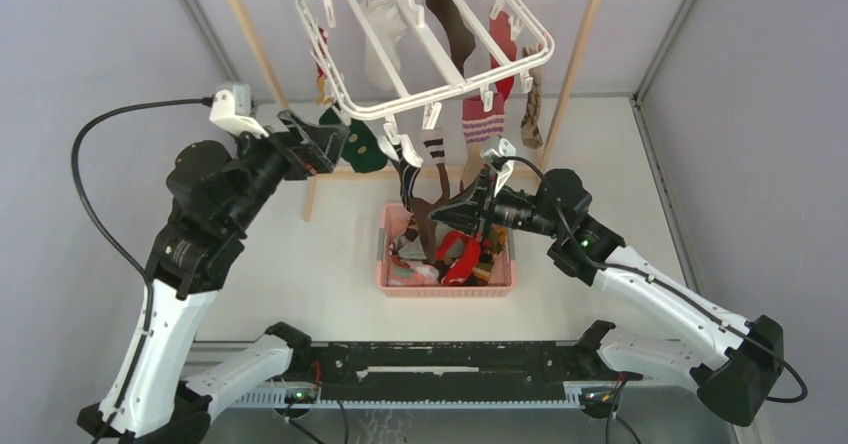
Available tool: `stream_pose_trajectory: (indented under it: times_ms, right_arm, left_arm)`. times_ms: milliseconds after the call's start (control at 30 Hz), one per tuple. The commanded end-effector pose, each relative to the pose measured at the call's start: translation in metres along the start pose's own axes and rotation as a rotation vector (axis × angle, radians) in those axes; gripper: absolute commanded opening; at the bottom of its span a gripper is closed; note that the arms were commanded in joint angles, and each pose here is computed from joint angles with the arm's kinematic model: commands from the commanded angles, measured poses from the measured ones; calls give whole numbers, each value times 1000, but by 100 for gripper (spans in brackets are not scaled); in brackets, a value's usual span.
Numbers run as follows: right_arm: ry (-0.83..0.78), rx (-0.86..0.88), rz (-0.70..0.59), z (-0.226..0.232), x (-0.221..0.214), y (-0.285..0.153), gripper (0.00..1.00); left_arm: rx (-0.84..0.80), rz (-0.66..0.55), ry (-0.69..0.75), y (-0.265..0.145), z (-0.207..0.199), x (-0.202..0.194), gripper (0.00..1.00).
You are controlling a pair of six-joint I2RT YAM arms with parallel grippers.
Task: Remove the socks clipped to the hanger
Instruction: Adjust the hanger on the clothesline.
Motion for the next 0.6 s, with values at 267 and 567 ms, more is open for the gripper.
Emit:
stream_pose_trajectory:
  times_ms: [267, 567]
  right_arm:
    - [-20, 62, -28, 12, 9, 0, 0]
    - [-17, 60, -24, 12, 8, -1, 0]
  left_arm:
    - [-117, 27, -27, 24, -39, -6, 99]
    - [-175, 30, -30, 34, -66, -1, 99]
Point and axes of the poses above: each gripper's point midway between its finger pads, its own y axis out along the fingers, its own z axis along the line the jaws close on, x = y × z, the point moved 9 cm from there along -y, back along the fingers, and after that the axes turned 12 degrees about y, right-handed, at the moved point
